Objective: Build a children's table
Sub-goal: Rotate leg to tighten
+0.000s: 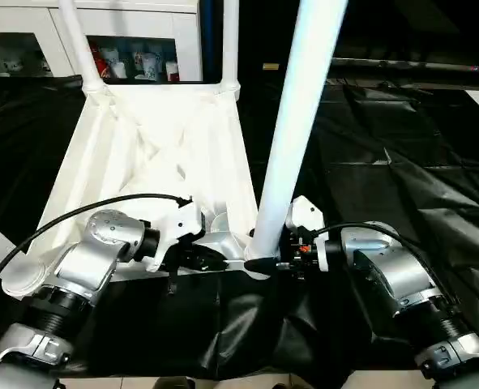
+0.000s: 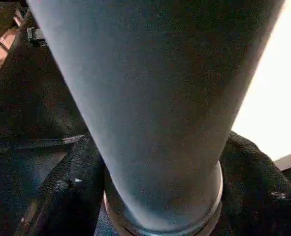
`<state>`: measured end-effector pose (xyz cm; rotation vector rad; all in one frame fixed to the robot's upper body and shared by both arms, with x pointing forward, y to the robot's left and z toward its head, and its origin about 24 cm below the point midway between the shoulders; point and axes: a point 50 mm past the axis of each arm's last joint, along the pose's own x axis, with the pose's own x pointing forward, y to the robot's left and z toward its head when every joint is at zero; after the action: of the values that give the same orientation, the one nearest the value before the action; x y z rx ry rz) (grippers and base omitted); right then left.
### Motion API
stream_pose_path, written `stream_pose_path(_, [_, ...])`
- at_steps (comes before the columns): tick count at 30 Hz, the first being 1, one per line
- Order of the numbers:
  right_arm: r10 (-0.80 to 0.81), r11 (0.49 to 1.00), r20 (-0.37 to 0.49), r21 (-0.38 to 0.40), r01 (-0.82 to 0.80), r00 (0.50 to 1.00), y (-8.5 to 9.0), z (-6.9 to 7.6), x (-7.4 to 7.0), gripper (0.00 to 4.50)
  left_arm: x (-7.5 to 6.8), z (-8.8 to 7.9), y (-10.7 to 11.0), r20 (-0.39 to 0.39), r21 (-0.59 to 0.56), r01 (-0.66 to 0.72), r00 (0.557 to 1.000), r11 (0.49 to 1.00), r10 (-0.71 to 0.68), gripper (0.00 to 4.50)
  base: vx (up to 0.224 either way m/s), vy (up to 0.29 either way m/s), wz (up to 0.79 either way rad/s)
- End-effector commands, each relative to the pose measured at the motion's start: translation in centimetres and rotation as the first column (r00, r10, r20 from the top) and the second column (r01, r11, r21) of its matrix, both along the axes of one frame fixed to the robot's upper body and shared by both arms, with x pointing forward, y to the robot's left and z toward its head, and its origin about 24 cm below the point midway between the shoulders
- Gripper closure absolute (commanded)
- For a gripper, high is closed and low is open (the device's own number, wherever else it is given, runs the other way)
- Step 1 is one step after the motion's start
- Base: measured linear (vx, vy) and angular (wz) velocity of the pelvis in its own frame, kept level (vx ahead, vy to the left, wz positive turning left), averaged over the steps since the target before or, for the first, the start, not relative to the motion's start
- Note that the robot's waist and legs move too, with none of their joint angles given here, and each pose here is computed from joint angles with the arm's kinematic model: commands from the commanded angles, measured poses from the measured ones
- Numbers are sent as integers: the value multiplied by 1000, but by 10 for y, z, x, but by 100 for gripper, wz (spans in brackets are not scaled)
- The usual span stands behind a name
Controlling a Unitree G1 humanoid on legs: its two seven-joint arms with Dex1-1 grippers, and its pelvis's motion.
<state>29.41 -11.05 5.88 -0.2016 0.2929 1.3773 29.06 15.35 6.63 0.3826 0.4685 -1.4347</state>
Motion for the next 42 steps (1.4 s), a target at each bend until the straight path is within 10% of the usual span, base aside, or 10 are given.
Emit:
stream_pose_path(1, [23, 1000, -6, 8, -23, 1000, 2, 1, -1, 172, -8, -10, -7, -50, 2, 39, 998, 999, -38, 450, 0, 0, 0])
stream_pose_path(8, [-234, 972, 57, -20, 235, 971, 0, -11, 14, 180, 1, -15, -13, -7, 5, -81, 997, 997, 81, 450, 0, 0, 0])
stream_pose_path(18, [-760, 647, -75, 4, 762, 646, 46, -40, 33, 181, 27, -21, -73, 62, -46, -372, 925, 927, 374, 450, 0, 0, 0])
stream_pose_path(29, [-710, 699, -46, 74, 712, 702, 58, -28, 36, 106, 22, -20, -89, 64, -62, -311, 947, 948, 315, 450, 0, 0, 0])
stream_pose_path(42, [-182, 983, 118, 32, 179, 976, 5, -1, 9, 102, 11, -14, -43, 26, -40, -73, 997, 997, 74, 450, 0, 0, 0])
